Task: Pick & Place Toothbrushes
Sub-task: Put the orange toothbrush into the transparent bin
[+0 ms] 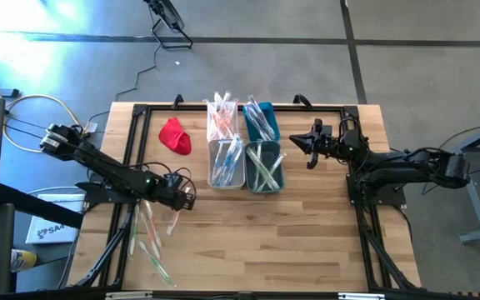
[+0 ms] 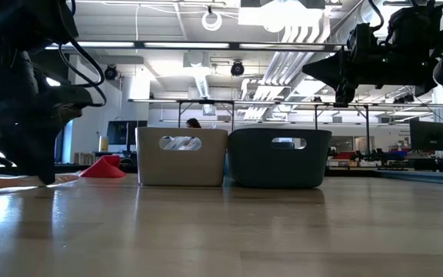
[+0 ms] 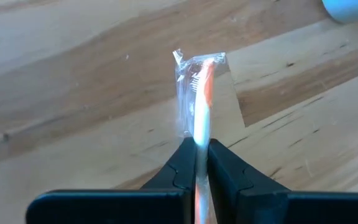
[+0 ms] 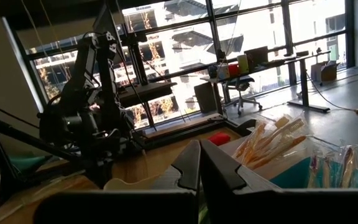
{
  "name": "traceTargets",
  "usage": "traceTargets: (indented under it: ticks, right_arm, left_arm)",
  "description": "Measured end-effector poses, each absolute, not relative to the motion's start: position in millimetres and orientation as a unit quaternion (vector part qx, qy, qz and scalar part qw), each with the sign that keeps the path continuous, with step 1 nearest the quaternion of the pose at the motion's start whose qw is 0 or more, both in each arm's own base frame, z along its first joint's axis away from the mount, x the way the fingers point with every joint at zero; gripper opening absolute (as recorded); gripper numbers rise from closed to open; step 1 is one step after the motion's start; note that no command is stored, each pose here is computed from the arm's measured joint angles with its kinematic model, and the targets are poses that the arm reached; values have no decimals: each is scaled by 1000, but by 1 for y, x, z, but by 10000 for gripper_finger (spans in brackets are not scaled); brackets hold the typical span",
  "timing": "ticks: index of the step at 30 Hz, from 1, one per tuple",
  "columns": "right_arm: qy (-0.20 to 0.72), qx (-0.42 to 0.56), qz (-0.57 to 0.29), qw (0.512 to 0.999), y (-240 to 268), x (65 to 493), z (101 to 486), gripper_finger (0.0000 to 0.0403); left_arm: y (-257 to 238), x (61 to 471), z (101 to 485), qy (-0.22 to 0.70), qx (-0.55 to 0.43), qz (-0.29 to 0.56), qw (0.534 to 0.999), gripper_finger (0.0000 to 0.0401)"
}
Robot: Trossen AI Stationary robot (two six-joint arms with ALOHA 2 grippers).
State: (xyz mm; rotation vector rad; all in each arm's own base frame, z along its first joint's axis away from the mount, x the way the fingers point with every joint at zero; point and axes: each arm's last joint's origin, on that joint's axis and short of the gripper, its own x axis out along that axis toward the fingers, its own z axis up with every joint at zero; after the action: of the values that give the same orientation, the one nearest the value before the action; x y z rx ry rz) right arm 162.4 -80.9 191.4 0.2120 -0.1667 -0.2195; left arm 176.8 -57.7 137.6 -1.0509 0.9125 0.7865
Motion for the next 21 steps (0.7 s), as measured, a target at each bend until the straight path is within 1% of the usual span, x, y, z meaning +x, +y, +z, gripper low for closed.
traceTargets:
  ticks: [10,17,21]
  right_arm:
    - [-75,104,-111,986,-81,163,190,3]
    - [-75,103,-111,986,-81,163,190,4]
    - [-75,103,-111,986,-81,163,190,4]
  left_arm:
    - [-56,175,143,402,-449,340,722,15]
    - [-52,172,160,349,-429,321,769,15]
    - [-49,171,173,304,-410,301,806,15]
